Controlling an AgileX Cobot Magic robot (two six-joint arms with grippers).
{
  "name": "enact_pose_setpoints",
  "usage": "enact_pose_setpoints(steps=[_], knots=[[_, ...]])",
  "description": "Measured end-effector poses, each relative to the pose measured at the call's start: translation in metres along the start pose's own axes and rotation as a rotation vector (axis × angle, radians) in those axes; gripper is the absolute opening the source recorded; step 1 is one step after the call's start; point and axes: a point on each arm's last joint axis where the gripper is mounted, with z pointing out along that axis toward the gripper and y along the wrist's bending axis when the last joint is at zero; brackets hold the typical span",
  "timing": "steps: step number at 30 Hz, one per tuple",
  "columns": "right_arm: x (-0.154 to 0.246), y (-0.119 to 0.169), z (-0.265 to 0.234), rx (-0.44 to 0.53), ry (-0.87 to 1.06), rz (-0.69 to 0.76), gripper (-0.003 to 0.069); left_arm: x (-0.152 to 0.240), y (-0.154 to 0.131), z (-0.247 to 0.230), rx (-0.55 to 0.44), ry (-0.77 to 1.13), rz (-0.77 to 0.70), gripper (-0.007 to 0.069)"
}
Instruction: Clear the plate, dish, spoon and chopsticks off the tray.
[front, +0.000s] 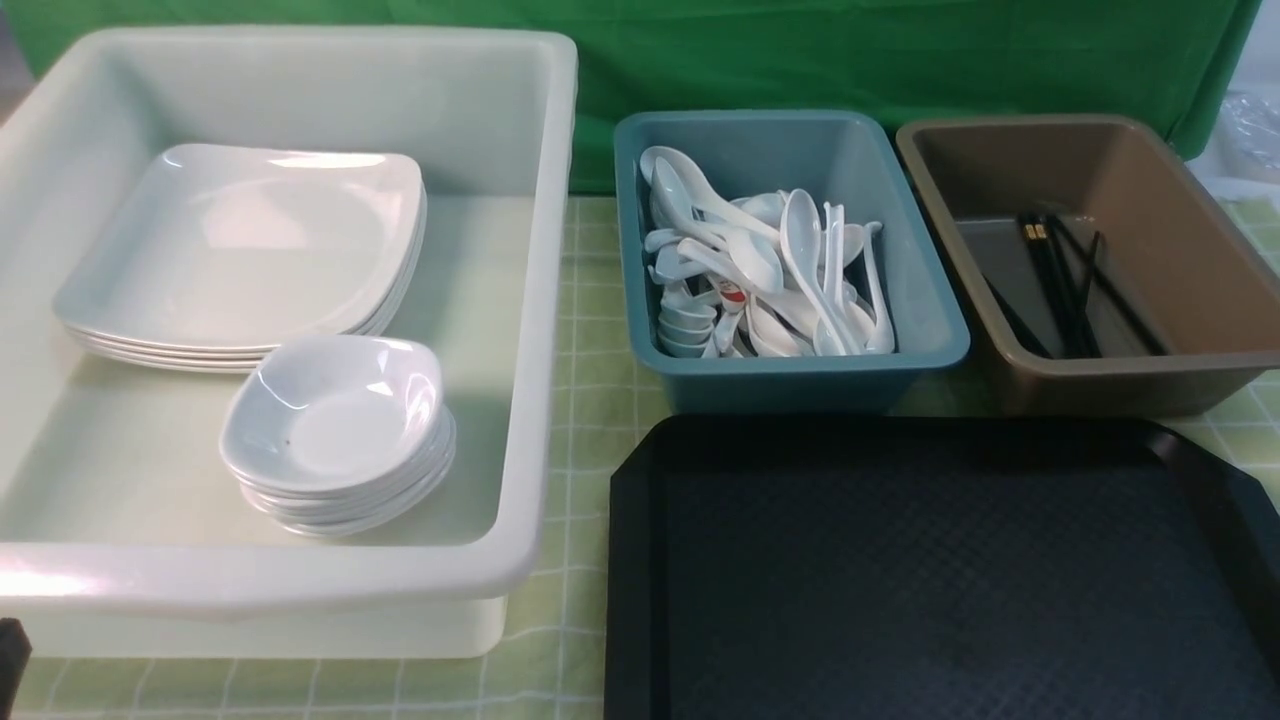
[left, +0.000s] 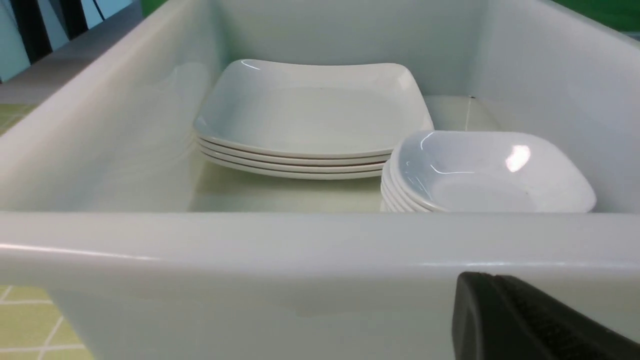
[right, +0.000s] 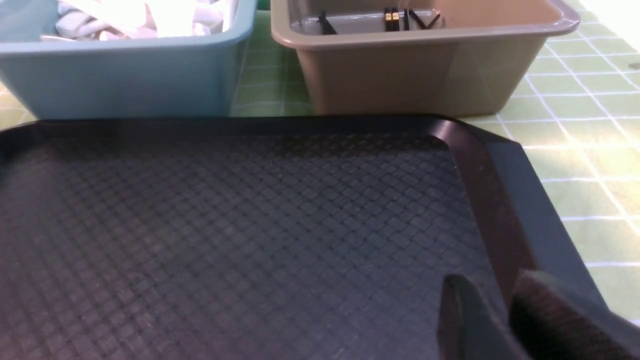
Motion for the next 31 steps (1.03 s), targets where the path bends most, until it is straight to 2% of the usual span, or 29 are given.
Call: enact_pose_setpoints(steps=[31], knots=[[0.0000, 0.0000, 0.0000, 0.000, 0.000, 0.000, 0.0235, 0.0000, 0.0002, 0.0000, -0.004, 0.000, 0.000, 0.0008]])
